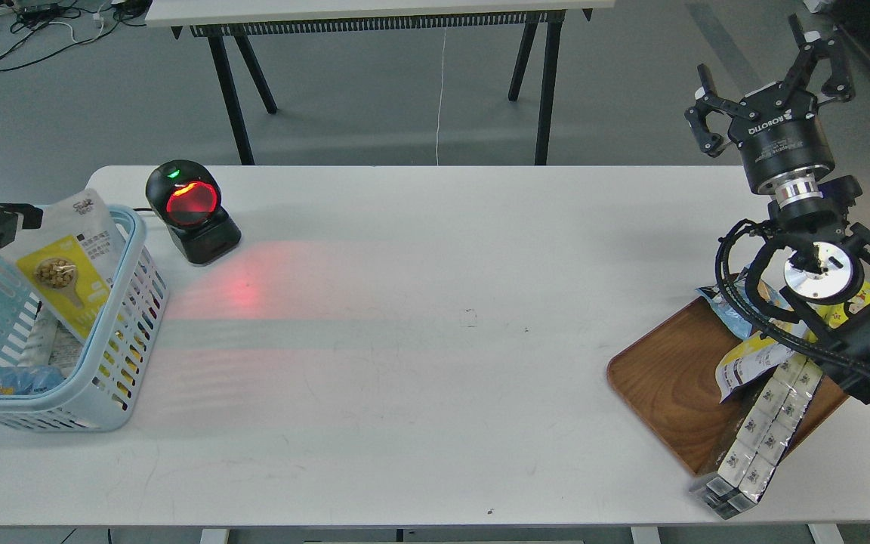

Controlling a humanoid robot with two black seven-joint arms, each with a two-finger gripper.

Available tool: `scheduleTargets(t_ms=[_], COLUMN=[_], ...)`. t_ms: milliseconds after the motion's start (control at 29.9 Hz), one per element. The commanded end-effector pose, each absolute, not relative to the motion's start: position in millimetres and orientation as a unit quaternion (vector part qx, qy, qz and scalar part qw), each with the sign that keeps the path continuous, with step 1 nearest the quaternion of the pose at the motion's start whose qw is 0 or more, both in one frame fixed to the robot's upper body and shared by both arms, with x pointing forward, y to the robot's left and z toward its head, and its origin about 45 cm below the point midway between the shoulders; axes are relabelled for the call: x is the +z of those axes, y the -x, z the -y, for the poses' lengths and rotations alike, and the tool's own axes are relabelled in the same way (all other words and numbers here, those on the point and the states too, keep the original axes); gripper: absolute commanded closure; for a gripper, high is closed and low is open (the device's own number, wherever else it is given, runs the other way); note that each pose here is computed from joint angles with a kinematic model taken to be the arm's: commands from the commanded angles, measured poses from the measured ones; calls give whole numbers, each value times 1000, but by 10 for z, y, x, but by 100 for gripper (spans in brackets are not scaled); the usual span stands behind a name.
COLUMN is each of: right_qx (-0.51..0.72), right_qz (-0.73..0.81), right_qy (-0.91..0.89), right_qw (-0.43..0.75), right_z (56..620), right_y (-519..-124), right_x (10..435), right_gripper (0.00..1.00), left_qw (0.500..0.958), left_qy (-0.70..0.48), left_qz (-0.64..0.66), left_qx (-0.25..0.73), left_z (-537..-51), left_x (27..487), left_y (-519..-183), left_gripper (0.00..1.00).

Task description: Scan snack and place in basket

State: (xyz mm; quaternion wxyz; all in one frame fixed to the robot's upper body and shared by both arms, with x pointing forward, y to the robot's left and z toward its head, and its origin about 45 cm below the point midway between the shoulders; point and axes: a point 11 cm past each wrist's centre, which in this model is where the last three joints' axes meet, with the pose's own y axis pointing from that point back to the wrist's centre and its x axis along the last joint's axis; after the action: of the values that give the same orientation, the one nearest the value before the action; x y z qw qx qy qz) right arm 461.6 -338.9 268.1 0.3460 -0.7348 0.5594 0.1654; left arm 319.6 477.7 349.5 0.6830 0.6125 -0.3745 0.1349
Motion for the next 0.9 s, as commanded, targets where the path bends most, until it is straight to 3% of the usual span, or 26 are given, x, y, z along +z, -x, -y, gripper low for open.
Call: scheduleTargets(t_ms=[0,33,134,167,401,568,701,868], right_qx=[164,164,162,162,155,144,134,118], right_qz=[-560,-560,-561,-562,-562,-564,-556,-548], right_qy=[735,735,735,734,732,730,735,736], right_qw=[346,346,345,345,353,358,364,380], right_z=[3399,3406,3419,3420,3459,3506,3514,3492], right_y=[-4615,-4615,-4617,-4617,-4638,-4675,-4702,-4786], right_x=[2689,2691,2702,2702,2792,2902,3031,3270], right_gripper=[1,1,1,1,1,1,1,1], left_qw=[695,704,744,759,817,844,851,825], left_qy=[-592,-578,-491,-453,-283,-127,10,121], left_qz=[376,376,375,372,340,280,187,95], left_qx=[158,173,254,285,370,439,490,543], left_z=[-4731,-4699,-4547,-4504,-4206,-4042,-3917,-3919], left_x=[3585,3631,3915,4020,4308,4359,4195,3960], left_y=[-3237,-3260,-3436,-3515,-3798,-4187,-4503,-4758], left_gripper=[74,63,6,0,0,0,0,0])
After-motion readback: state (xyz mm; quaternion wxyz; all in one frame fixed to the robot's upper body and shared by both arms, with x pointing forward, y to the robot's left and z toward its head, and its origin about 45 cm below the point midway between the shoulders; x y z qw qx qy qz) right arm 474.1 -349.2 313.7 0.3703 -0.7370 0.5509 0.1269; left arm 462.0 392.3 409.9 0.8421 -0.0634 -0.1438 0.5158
